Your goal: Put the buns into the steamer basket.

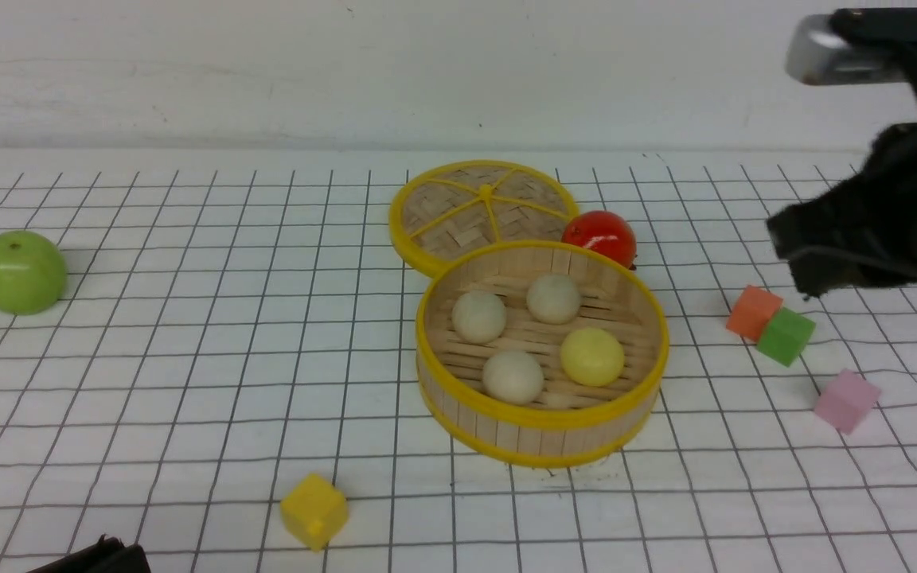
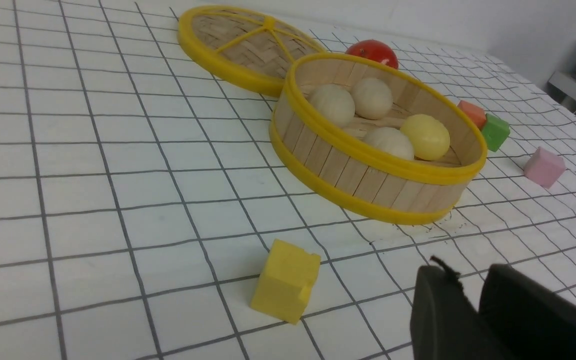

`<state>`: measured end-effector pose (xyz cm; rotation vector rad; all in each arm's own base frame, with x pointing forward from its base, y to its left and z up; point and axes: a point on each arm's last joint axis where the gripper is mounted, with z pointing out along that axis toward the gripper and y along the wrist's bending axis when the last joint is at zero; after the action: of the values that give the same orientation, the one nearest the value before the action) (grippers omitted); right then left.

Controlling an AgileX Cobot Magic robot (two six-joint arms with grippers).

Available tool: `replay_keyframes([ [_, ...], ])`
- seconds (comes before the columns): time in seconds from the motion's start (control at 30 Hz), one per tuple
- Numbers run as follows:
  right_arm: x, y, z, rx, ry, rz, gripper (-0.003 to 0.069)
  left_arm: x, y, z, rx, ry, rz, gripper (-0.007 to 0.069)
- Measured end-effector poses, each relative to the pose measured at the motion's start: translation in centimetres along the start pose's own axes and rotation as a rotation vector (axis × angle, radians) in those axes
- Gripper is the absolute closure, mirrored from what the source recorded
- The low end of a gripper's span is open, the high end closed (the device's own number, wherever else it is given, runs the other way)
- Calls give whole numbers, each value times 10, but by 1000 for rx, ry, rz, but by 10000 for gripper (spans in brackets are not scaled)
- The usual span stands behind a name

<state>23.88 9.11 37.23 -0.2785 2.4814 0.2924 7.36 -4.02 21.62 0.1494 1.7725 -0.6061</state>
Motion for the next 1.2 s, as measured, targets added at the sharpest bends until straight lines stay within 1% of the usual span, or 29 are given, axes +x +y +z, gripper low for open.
replay_keyframes([
  [0.13, 28, -3, -17, -2, -9, 3, 676, 0, 0, 0, 0, 0, 0, 500],
  [0.3, 57, -4, -28, -14, 72, 13, 671, 0, 0, 0, 0, 0, 0, 495],
  [0.5, 68, -5, -33, -5, 171, 10, 668, 0, 0, 0, 0, 0, 0, 494],
  [0.63, 69, -7, -33, 19, 177, -1, 666, 0, 0, 0, 0, 0, 0, 491],
  [0.7, 69, -9, -33, 28, 125, -16, 665, 0, 0, 0, 0, 0, 0, 489],
  [0.77, 77, -16, -32, 15, -54, -32, 665, 0, 0, 0, 0, 1, 0, 485],
  [0.8, 77, -16, -35, 14, -101, -45, 665, 0, 0, 0, 0, 1, 0, 484],
  [0.83, 88, -24, -36, 28, -232, -35, 664, 0, 0, 0, 0, 1, 0, 484],
  [0.9, 120, -34, -35, 59, -403, -20, 664, 0, 0, 0, 0, 1, 0, 484],
  [0.93, 125, -37, -31, 70, -419, -12, 664, 0, 0, 0, 0, 1, 0, 484],
  [0.97, 155, -43, -30, 110, -543, 2, 662, 0, 0, 0, 0, 2, 0, 484],
  [1.0, 158, -45, -26, 114, -538, 10, 662, 0, 0, 0, 0, 2, 0, 484],
  [1.03, 189, -49, -23, 157, -648, 29, 662, 0, 0, 0, 0, 3, 0, 484],
  [1.07, 194, -51, -16, 159, -641, 36, 662, 0, 0, 0, 0, 3, 0, 484],
  [1.1, 215, -53, -10, 178, -691, 44, 662, 0, 0, 0, 0, 3, 0, 484],
  [1.13, 235, -55, 3, 190, -695, 55, 662, 0, 0, 0, 0, 3, 0, 484],
  [1.2, 254, -57, 15, 196, -700, 53, 662, 0, 0, 0, 0, 3, 0, 484],
])
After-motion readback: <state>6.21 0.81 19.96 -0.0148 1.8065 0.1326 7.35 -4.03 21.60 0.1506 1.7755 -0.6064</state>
